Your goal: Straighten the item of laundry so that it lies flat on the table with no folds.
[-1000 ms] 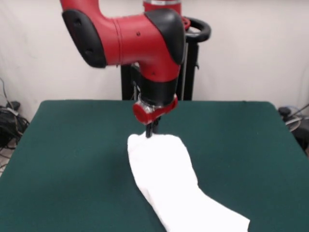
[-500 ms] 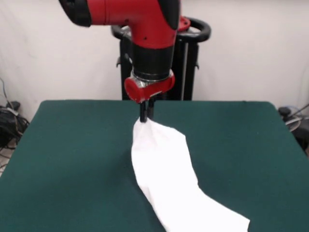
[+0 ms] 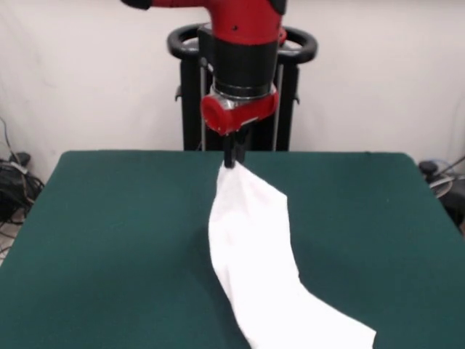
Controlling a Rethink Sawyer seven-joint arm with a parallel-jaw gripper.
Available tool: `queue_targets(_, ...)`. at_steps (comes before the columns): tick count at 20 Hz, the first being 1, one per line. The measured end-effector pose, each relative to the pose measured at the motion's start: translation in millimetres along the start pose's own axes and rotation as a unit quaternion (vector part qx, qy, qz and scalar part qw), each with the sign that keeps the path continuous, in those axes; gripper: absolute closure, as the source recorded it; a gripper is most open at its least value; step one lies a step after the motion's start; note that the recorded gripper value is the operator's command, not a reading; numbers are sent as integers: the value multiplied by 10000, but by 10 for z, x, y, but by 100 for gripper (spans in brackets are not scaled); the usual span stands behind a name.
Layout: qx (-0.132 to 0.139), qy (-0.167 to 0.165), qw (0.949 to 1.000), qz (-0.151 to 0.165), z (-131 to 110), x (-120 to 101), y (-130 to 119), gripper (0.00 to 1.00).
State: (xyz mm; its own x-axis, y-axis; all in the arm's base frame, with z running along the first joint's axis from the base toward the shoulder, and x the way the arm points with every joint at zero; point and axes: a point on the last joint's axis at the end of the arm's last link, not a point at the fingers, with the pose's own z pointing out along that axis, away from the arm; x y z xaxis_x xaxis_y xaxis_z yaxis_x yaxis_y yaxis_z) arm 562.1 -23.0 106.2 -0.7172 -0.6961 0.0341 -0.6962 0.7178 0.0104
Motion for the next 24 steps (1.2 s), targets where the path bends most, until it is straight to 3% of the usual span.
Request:
queue_targets(11,-349,83,9990,283,-694,215,-36,100)
queue_targets(20,-383,130,9992,13,-1196,344,-51,100)
queue_targets(24,-341,131,9993,-101,-1308,320,-34,100)
